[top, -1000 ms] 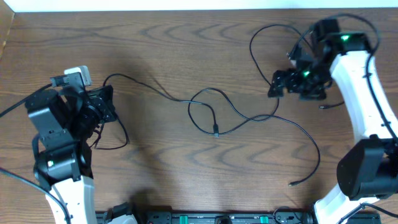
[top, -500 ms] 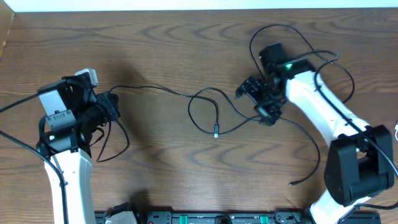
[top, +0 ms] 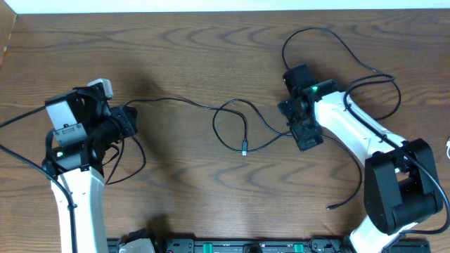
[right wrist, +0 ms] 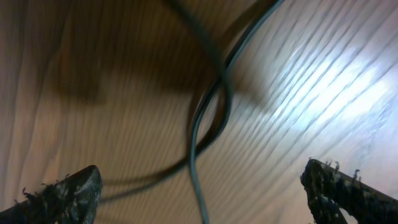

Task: Untangle cables
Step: 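Lower the right gripper onto the remaining black cable at center-right and grasp, then pull the grasped black cable up to the top-right corner with the right gripper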

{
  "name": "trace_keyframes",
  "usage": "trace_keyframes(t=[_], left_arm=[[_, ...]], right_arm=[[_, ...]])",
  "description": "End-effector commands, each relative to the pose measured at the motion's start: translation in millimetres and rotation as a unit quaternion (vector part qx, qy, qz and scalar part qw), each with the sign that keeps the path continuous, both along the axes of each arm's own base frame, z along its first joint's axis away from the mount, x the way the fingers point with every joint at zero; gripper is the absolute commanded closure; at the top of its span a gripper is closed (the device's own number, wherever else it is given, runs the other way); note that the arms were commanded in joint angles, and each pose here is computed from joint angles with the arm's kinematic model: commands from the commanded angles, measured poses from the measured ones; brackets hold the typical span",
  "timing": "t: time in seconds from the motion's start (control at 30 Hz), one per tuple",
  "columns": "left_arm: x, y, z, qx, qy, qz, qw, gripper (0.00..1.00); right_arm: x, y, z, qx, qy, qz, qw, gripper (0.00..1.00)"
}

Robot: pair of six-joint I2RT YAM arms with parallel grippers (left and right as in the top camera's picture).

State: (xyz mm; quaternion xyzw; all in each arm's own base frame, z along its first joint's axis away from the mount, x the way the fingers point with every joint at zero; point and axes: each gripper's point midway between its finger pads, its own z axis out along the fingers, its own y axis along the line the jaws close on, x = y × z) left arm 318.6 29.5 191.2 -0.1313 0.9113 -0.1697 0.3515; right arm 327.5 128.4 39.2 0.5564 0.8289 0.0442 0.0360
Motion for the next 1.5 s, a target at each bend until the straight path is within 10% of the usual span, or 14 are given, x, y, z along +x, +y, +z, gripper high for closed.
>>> trace_keyframes(t=[0.0, 0.37, 0.7, 1.17, 1.47], left_arm=[[1.5, -11.3, 2.4, 0.006, -0.004, -0.022, 1.000, 0.86], [0.1, -29.8, 0.7, 0.007, 0.001, -0.053, 0.999, 0.88], [-12.8, -32.9, -9.6, -0.004, 0.036, -0.053, 0.998, 0.42], [-26.8, -65.4, -17.9, -0.002, 0.064, -0.111, 0.992, 0.37], [-28.8, -77.7, -18.1, 0.000, 0.065, -0.132, 0.989, 0.36]], right_arm=[[1.2, -22.3, -3.9, -0.065, -0.022, -0.023, 0.997, 0.01], [6.6, -41.9, -18.0, -0.112, -0.049, 0.003, 0.992, 0.04], [20.4, -35.5, -21.5, -0.105, -0.082, 0.036, 0.990, 0.07], [14.3, -33.5, -42.8, -0.113, -0.055, 0.045, 0.991, 0.09], [8.0, -34.8, -59.1, -0.117, -0.031, 0.048, 0.991, 0.54]])
